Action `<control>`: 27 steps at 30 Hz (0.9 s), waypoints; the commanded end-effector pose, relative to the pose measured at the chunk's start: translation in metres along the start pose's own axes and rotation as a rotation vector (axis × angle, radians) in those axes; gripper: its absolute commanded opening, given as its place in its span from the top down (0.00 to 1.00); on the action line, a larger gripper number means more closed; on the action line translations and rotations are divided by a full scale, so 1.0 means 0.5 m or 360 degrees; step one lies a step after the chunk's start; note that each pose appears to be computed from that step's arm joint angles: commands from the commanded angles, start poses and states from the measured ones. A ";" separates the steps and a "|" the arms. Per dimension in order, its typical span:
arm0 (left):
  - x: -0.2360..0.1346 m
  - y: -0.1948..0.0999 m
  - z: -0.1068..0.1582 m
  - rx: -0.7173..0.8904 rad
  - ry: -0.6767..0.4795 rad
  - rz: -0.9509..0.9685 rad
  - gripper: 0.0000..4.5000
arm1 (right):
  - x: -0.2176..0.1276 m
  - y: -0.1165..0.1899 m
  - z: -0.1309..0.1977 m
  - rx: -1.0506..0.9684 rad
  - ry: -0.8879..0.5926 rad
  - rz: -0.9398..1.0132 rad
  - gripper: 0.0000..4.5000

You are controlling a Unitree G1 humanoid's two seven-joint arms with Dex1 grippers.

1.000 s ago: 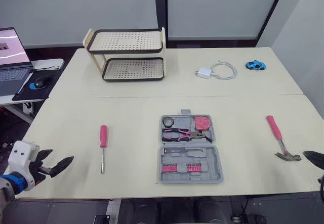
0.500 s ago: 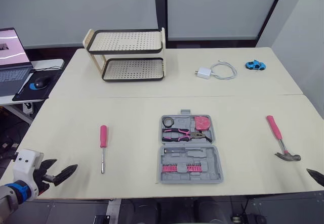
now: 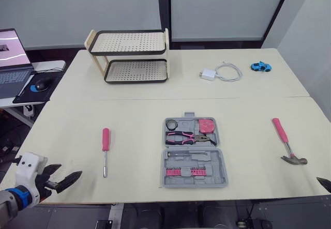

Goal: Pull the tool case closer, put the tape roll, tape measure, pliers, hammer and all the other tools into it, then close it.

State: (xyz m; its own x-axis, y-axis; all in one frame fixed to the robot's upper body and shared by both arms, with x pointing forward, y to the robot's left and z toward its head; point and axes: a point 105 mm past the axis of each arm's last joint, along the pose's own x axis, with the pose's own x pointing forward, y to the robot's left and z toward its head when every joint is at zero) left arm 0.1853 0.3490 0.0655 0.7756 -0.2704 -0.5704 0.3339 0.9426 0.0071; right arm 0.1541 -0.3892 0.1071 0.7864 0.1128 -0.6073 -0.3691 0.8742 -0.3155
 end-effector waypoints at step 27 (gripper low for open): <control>0.050 -0.342 0.271 0.0787 -0.0471 -0.1184 0.00 | 0.100 -0.007 0.103 0.0262 -0.0068 -0.0222 0.01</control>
State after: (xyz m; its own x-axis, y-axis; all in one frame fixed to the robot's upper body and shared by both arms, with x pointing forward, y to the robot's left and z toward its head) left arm 0.2240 0.1638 0.1553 0.3975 -0.8425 -0.3634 0.9154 0.3916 0.0934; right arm 0.2172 -0.3605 0.1101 0.8348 0.0495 -0.5484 -0.2033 0.9533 -0.2235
